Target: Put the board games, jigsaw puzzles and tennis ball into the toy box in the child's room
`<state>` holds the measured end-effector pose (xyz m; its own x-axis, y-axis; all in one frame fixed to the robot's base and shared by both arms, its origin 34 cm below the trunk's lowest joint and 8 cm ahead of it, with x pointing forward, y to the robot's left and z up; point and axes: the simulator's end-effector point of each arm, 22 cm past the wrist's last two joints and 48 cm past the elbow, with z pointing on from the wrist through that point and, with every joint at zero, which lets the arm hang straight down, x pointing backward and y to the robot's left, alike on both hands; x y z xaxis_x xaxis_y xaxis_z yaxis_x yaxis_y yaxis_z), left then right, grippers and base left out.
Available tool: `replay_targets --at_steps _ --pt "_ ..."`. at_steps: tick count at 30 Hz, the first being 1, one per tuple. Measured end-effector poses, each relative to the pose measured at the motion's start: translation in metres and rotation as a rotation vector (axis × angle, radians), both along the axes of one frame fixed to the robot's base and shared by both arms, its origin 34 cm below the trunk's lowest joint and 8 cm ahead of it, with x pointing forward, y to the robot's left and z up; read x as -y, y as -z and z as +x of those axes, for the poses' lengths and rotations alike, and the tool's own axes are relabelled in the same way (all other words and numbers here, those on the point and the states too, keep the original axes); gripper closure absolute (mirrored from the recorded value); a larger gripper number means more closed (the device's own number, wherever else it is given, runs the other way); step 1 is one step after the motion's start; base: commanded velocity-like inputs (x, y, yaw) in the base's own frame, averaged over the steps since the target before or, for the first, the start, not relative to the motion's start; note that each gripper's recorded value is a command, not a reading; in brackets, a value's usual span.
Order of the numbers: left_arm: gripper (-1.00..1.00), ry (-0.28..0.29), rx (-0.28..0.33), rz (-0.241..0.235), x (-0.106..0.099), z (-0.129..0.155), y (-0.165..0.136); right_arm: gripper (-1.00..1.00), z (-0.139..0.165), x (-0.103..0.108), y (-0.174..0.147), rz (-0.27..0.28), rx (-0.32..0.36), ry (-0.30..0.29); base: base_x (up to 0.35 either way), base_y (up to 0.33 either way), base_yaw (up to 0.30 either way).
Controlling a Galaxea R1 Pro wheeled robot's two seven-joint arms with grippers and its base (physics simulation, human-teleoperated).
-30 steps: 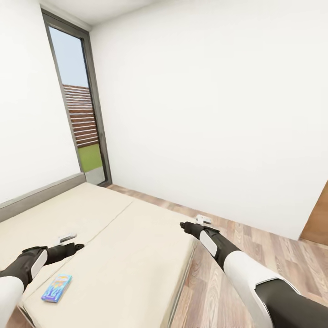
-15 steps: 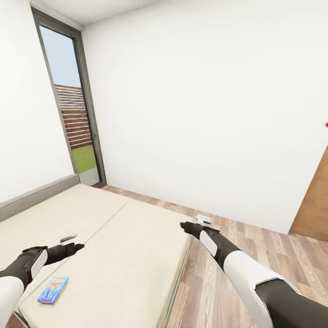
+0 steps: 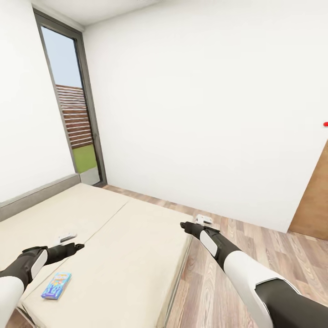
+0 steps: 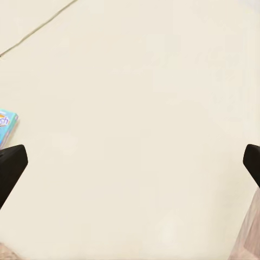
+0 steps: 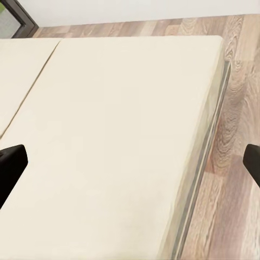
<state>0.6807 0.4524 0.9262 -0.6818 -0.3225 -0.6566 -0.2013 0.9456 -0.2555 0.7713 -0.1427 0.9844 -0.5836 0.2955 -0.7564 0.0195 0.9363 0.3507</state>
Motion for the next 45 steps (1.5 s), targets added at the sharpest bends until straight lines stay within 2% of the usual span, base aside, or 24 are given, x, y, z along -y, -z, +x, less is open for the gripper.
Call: replay_targets --at_steps 45 --pt "-1.0 -0.001 0.013 0.0 -0.0001 0.0009 -0.0073 -1.0 0.0002 0.0 -0.0085 0.001 0.012 0.0 -0.029 0.081 -0.129"
